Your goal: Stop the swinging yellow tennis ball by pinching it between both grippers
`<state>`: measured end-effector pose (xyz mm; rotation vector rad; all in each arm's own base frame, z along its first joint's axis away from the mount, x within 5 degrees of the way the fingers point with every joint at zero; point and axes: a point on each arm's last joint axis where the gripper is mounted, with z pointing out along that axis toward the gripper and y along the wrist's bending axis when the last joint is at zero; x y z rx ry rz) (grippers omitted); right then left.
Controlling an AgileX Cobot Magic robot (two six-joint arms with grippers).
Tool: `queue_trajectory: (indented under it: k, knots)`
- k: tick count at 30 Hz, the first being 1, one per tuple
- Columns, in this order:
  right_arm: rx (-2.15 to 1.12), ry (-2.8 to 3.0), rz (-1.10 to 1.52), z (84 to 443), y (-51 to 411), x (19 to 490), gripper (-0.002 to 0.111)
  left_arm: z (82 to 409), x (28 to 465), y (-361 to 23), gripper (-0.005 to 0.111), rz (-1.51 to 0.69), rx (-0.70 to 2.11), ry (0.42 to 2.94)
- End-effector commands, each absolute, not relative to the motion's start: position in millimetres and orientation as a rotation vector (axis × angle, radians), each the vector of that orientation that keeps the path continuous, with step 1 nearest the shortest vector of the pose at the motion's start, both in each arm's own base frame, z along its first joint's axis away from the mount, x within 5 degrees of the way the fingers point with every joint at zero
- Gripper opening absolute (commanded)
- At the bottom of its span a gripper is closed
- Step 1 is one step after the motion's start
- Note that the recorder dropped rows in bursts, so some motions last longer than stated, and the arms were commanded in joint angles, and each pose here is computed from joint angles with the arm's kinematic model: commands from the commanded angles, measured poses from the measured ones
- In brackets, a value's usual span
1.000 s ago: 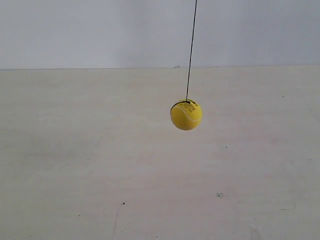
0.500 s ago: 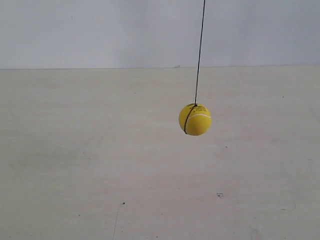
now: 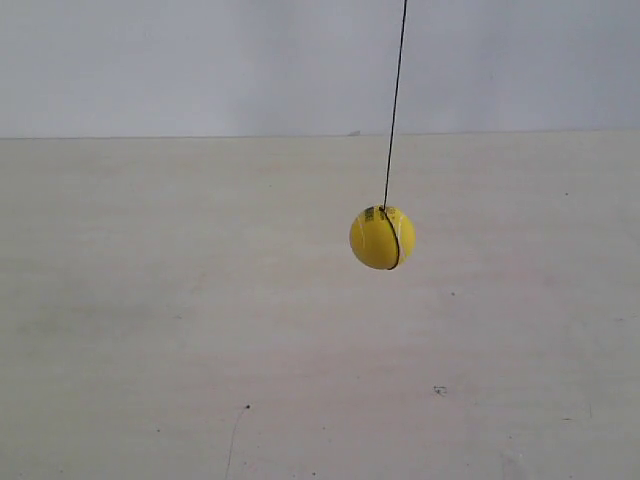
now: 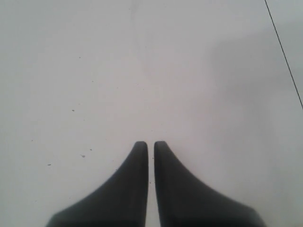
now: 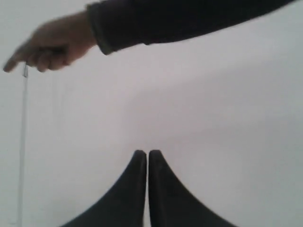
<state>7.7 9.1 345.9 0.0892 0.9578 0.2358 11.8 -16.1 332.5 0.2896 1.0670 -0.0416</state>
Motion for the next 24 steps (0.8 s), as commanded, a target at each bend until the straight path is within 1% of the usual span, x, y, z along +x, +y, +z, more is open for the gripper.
queue_trajectory:
  k: [1,4,12,14,22,24]
  knots:
    - [0.147,1.211,0.043,299.8,-3.0,30.8,0.000,331.0,12.5,-15.8,0.005,-0.049,0.278,1.073]
    - [0.014,1.424,-0.116,271.9,-2.4,39.8,0.000,331.0,12.5,-15.8,0.005,-0.049,0.278,1.073]
    - [-0.013,1.625,-0.139,200.5,-4.2,56.2,0.000,331.0,12.5,-15.8,0.005,-0.049,0.278,1.073]
    - [-0.003,1.607,-0.136,202.1,-4.5,56.2,0.000,331.0,12.5,-15.8,0.005,-0.049,0.278,1.073]
    - [-0.012,1.809,-0.117,183.9,-3.2,53.8,0.000,331.0,12.5,-15.8,0.005,-0.049,0.278,1.073]
    - [-0.004,1.809,-0.111,183.9,-3.3,53.8,0.000,331.0,12.5,-15.8,0.005,-0.049,0.278,1.073]
